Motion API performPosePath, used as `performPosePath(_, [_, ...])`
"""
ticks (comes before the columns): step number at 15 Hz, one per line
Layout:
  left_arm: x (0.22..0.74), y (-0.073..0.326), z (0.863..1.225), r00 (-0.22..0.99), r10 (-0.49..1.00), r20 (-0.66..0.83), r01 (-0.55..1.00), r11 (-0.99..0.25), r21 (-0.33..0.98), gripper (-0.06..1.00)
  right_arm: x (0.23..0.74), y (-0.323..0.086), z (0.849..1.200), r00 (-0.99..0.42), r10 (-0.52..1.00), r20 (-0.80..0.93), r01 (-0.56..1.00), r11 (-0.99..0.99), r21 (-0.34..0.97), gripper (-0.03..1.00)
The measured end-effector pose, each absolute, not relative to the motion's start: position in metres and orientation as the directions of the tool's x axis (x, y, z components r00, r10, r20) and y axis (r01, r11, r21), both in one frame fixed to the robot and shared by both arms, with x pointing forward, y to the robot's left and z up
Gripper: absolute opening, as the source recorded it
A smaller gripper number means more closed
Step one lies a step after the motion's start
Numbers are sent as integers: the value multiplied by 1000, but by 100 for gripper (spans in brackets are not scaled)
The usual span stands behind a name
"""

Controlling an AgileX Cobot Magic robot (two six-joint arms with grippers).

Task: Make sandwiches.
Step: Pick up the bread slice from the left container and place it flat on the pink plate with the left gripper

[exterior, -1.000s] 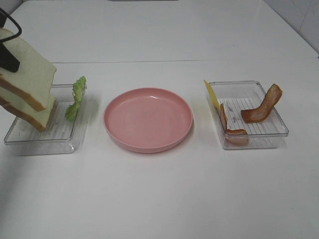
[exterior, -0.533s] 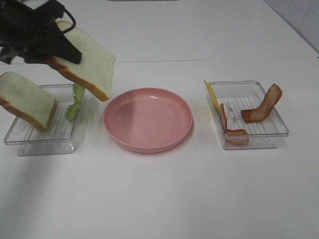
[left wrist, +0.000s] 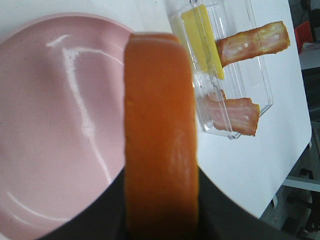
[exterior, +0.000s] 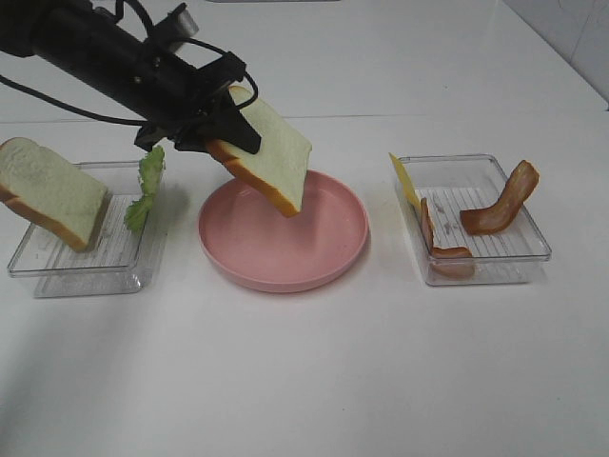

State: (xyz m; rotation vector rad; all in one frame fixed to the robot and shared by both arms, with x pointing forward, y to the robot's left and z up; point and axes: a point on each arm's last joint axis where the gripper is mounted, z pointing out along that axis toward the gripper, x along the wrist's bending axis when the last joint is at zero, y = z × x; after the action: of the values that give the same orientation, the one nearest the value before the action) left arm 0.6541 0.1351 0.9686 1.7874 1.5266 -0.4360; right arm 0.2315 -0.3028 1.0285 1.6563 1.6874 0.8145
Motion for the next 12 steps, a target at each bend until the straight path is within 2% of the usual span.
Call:
performPosePath(5, [665, 105, 938, 217, 690, -691, 965, -48, 256, 21, 231, -303, 1029, -11, 1000, -15, 610, 19, 792, 89])
performPosePath(12, [668, 94, 907, 150, 687, -711, 978, -1, 207, 21, 231, -303, 1029, -11, 1000, -15, 610, 19, 792, 89])
